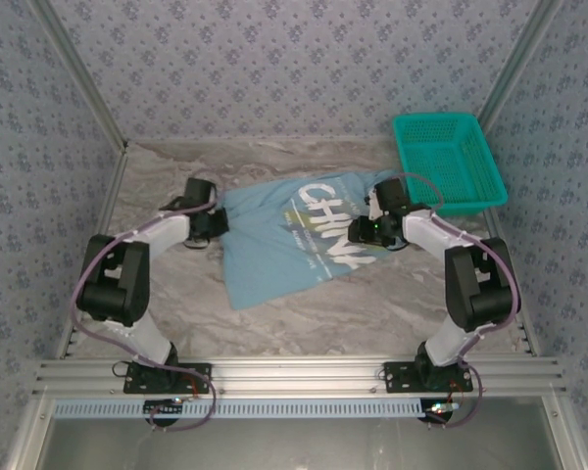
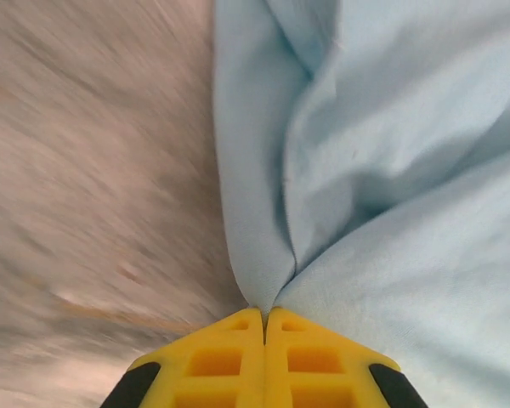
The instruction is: Fold the inside-out t-shirt
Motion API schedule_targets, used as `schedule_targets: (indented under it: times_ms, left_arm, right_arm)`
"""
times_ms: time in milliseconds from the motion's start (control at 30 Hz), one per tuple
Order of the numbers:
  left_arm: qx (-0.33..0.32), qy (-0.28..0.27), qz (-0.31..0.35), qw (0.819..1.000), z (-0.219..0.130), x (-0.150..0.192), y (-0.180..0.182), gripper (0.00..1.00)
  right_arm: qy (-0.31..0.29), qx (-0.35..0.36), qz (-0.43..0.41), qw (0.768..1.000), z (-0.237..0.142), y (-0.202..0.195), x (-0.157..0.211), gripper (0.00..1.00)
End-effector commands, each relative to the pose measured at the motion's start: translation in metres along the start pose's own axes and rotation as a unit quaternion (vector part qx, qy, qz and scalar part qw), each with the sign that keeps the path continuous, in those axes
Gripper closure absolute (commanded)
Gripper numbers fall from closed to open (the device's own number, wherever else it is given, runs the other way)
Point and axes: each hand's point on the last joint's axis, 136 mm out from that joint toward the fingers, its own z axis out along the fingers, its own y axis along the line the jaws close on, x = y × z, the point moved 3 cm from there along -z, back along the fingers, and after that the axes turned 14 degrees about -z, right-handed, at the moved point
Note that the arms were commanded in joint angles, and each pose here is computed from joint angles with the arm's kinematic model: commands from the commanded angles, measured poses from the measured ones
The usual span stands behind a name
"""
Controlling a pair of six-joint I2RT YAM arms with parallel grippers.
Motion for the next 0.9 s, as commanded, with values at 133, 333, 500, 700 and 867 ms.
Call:
schedule_targets:
  times_ms: [133,333,500,700,867]
  left_arm:
    - [-0.005,-0.08,-0.013,0.997,-0.031,-0.039,0.0,0.54]
    - [-0.05,-0.055,-0.006,0.997,-0.053,0.023,0.043,0.31]
    - [-0.109,-0.039,-0.019,0.993,-0.057,0.054,0.083,0.27]
    - [-0.123,0.012,-0.031,0.992,-0.042,0.082,0.1,0.27]
    - [-0.121,0.036,-0.039,0.991,-0.035,0.096,0.106,0.41]
  right_arm:
    - [-0.015,0.156,-0.013,0.988,-0.056,-0.044,-0.002,0.42]
    - [-0.021,0.096,0.039,0.994,-0.024,-0.051,-0.003,0.38]
    - [0.004,0.049,0.05,0.998,0.017,-0.036,-0.008,0.39]
    - [0.017,0.038,0.056,0.998,0.034,-0.033,0.001,0.5]
    - [0.009,0.001,0.068,0.998,0.035,-0.027,0.007,0.84]
